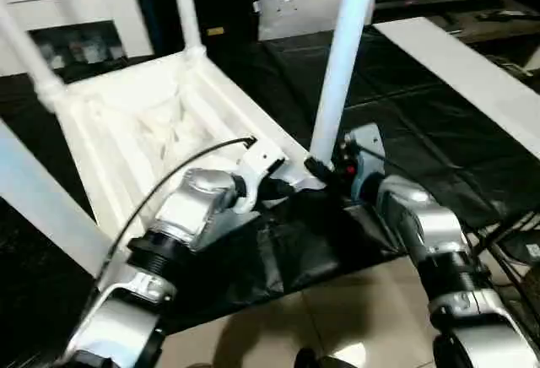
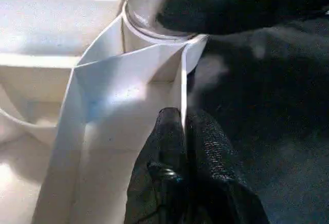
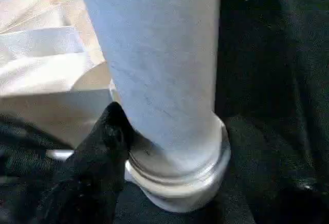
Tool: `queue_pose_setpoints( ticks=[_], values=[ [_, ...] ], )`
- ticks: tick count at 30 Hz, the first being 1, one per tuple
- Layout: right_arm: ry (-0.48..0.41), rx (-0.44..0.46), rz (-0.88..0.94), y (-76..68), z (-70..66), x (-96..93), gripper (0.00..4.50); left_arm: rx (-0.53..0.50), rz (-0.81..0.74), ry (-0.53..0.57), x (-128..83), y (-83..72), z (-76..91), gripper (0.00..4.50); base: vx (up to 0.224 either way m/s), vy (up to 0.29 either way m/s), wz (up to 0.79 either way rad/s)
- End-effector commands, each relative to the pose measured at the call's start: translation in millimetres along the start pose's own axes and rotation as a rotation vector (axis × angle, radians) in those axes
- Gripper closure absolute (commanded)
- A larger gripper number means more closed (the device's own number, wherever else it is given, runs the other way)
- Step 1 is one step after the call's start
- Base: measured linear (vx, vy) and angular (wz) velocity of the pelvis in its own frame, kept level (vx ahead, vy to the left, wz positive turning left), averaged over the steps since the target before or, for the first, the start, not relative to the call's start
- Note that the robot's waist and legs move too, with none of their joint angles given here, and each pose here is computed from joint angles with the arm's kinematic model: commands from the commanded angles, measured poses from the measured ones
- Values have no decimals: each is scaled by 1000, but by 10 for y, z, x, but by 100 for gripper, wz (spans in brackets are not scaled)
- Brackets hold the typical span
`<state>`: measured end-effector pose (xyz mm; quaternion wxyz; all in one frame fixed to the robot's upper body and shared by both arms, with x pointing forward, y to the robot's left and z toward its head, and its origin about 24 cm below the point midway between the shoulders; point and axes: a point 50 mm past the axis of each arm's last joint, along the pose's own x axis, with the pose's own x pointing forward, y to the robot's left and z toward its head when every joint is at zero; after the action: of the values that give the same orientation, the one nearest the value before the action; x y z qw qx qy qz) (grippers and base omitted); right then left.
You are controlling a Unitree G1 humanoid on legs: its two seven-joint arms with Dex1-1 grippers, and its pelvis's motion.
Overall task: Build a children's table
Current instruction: Rotate leg to tighten
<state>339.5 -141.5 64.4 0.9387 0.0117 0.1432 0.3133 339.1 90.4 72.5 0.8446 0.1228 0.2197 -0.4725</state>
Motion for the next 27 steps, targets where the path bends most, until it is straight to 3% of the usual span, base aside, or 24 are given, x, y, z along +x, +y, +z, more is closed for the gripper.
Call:
queue_pose_setpoints(
  ticks=[1, 7, 9, 10, 11, 13, 18, 20, 27],
  values=[
    [-24, -24, -3, -64, 53, -88, 102, 59, -34, -39, -56, -10, 96, 450, 0, 0, 0],
    [-2, -136, 70, -235, 79, -289, 54, 160, -184, 4, -155, -48, -18, 450, 0, 0, 0],
    [2, -174, 128, -240, 99, -335, 47, 200, -243, 16, -185, -71, -54, 450, 0, 0, 0],
    [2, -177, 134, -240, 100, -339, 23, 203, -248, 17, -187, -73, -57, 450, 0, 0, 0],
    [27, -258, 219, -237, 114, -401, 23, 232, -329, 37, -233, -101, -101, 450, 0, 0, 0],
    [61, -303, 325, -204, 105, -457, 8, 265, -380, 74, -273, -108, -143, 450, 0, 0, 0],
    [104, -350, 491, -153, 79, -475, 8, 328, -496, 122, -359, -134, -175, 450, 0, 0, 0],
    [105, -343, 531, -131, 69, -483, 43, 339, -517, 130, -374, -143, -179, 450, 0, 0, 0],
    [118, -267, 750, 27, 12, -483, 93, 377, -599, 140, -401, -186, -163, 450, 0, 0, 0]
  ],
)
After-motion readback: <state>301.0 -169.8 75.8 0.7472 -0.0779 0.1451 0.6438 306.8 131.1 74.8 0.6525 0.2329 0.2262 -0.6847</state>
